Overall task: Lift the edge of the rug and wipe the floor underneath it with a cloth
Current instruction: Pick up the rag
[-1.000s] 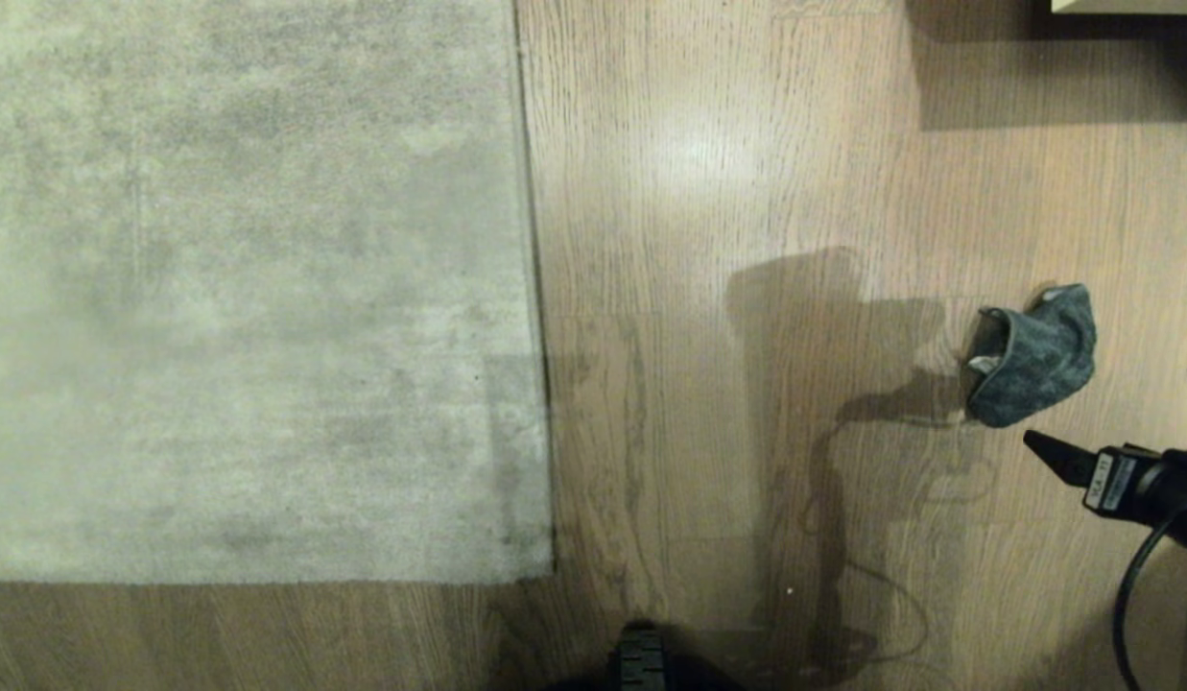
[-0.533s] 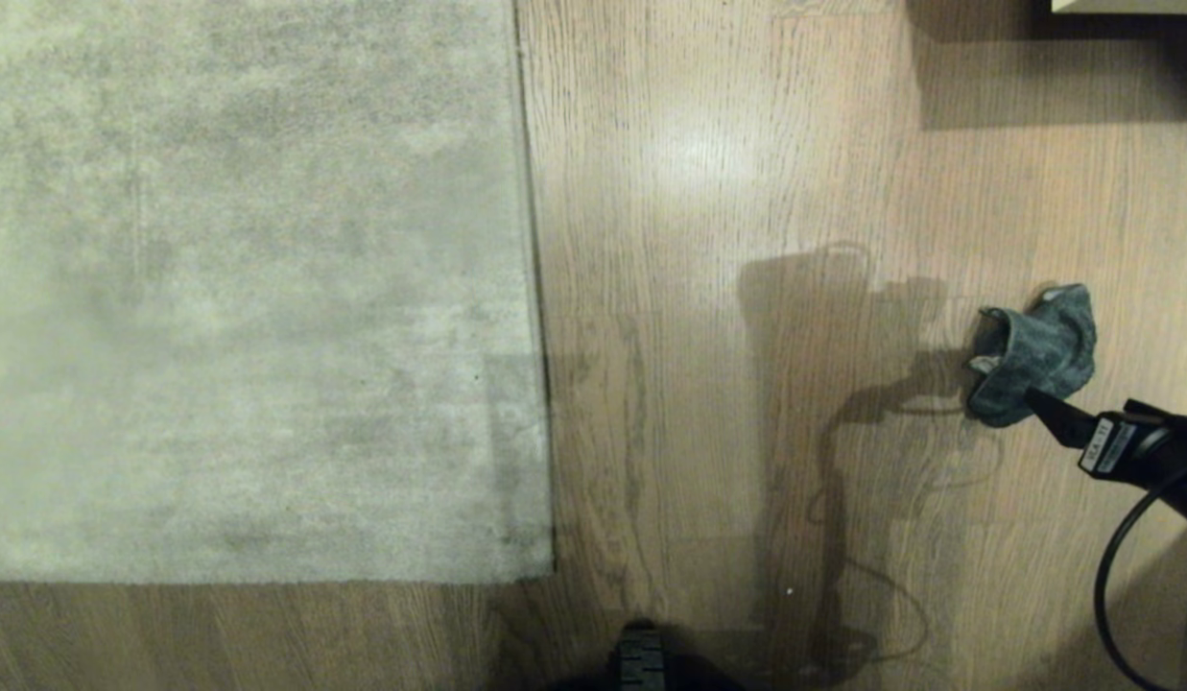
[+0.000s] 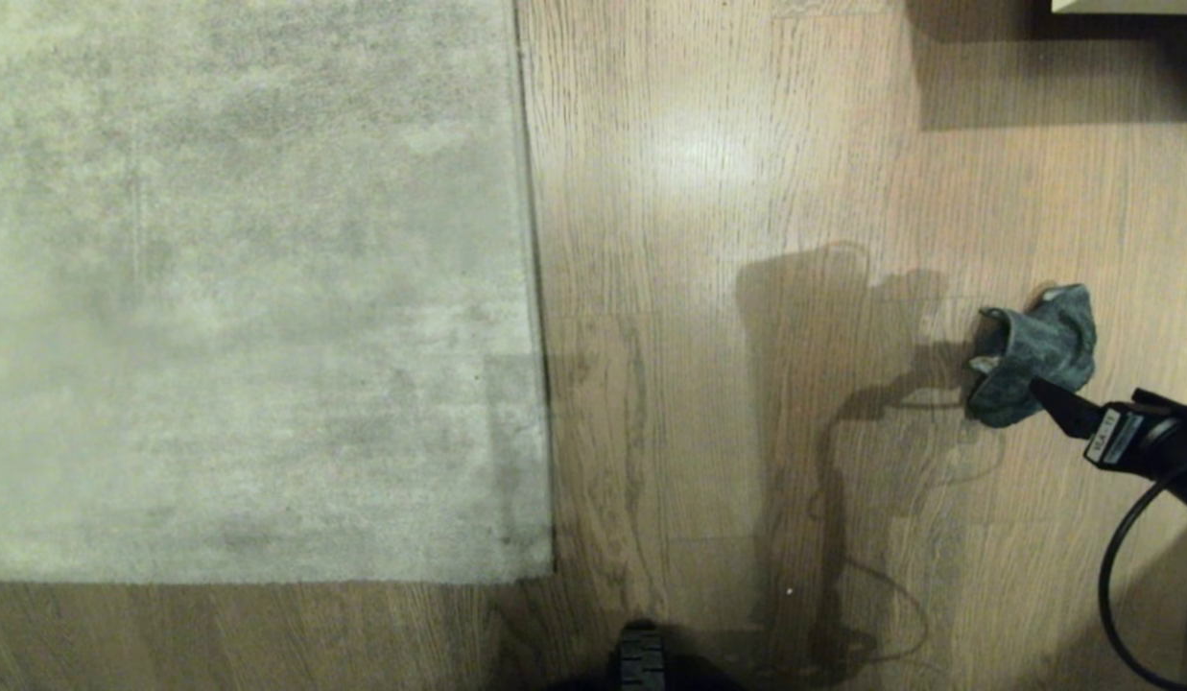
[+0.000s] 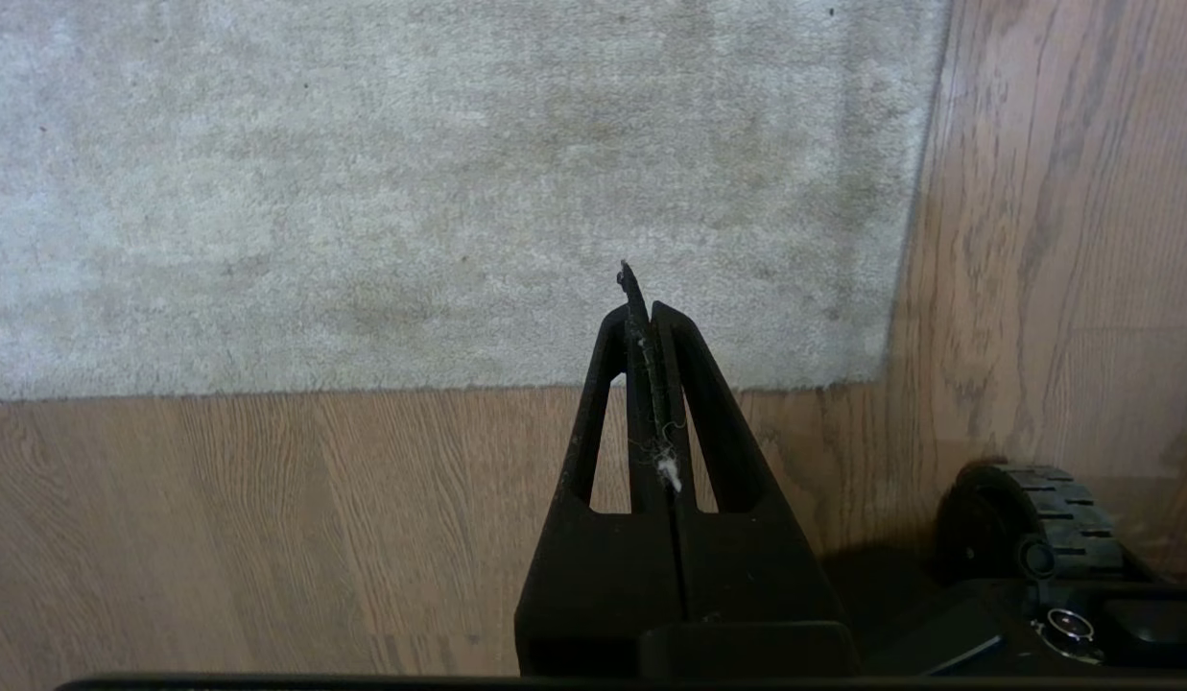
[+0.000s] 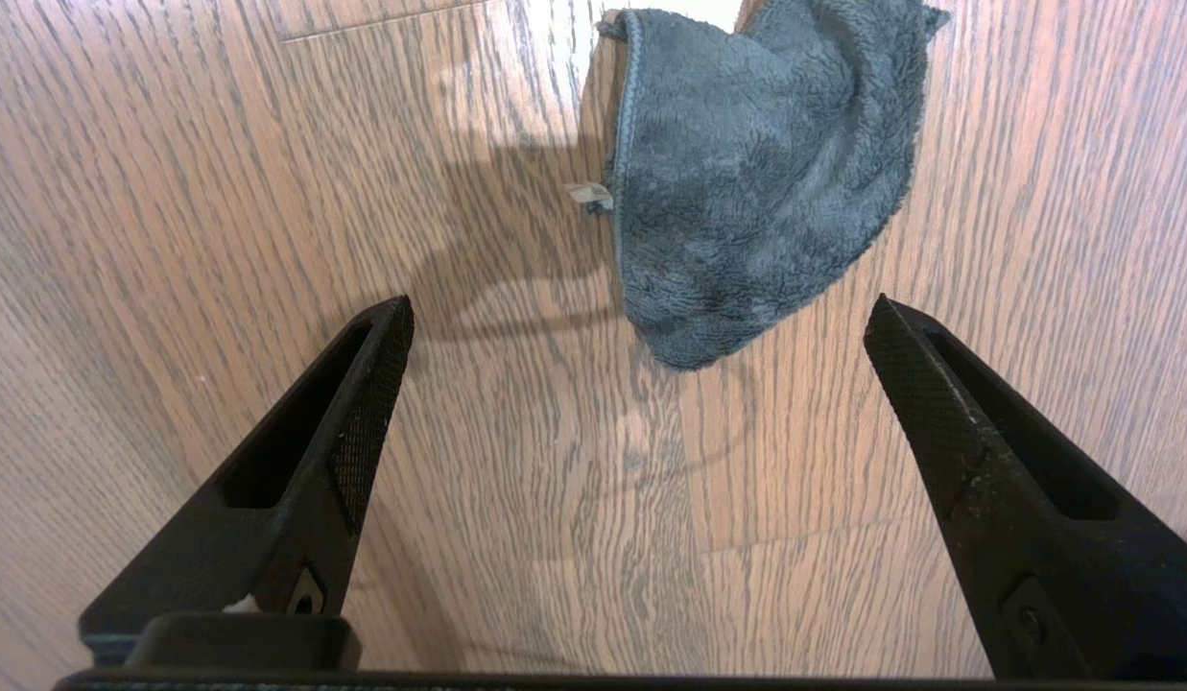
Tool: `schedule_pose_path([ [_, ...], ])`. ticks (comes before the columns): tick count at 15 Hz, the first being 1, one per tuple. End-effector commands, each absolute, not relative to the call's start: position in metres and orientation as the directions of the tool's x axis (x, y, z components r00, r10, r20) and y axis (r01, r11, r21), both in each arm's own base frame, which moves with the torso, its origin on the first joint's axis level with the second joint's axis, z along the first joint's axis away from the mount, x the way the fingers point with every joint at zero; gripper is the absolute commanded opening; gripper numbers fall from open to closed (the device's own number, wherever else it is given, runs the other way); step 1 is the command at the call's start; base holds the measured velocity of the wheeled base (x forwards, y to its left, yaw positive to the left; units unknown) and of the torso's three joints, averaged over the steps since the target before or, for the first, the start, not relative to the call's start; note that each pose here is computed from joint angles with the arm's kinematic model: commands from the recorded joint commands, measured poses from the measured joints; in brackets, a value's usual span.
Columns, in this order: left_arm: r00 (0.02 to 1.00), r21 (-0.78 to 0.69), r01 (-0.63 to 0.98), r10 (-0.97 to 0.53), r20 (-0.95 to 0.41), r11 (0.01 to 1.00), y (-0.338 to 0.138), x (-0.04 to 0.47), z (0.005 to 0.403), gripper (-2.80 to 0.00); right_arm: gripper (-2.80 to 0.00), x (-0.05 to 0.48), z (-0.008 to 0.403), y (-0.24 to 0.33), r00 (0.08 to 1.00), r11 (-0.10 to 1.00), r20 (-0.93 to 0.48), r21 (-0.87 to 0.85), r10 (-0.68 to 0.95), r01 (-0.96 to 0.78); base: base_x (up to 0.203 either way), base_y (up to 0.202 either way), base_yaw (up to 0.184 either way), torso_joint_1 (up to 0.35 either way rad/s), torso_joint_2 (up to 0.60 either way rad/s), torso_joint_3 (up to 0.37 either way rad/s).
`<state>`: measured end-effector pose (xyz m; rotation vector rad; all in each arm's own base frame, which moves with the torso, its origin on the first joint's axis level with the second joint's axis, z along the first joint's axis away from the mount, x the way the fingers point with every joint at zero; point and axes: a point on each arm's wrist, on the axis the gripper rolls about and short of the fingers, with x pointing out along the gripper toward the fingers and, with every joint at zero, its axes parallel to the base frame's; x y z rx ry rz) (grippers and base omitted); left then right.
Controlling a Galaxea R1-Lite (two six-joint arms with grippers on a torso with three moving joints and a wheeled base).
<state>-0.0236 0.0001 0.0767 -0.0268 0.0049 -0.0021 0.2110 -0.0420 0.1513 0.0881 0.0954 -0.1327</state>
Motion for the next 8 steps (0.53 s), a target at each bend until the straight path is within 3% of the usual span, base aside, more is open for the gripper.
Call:
schedule_pose_path([
  [1, 1.0, -0.028, 0.001, -0.002, -0.005, 1.0, 0.0, -0.023, 0.077, -2.8, 0.0, 0.214, 0.153, -0.042, 0.988, 0.988, -0.087, 0.074, -0.128, 0.134, 0.0, 0.0, 0.0, 0.0, 0.0, 0.0],
  [8, 1.0, -0.028, 0.001, -0.002, -0.006, 1.0, 0.0, -0.023, 0.077, -2.8, 0.0, 0.234, 0.164, -0.051, 0.989, 0.989, -0.035, 0.015, -0.147, 0.147, 0.0, 0.0, 0.0, 0.0, 0.0, 0.0],
])
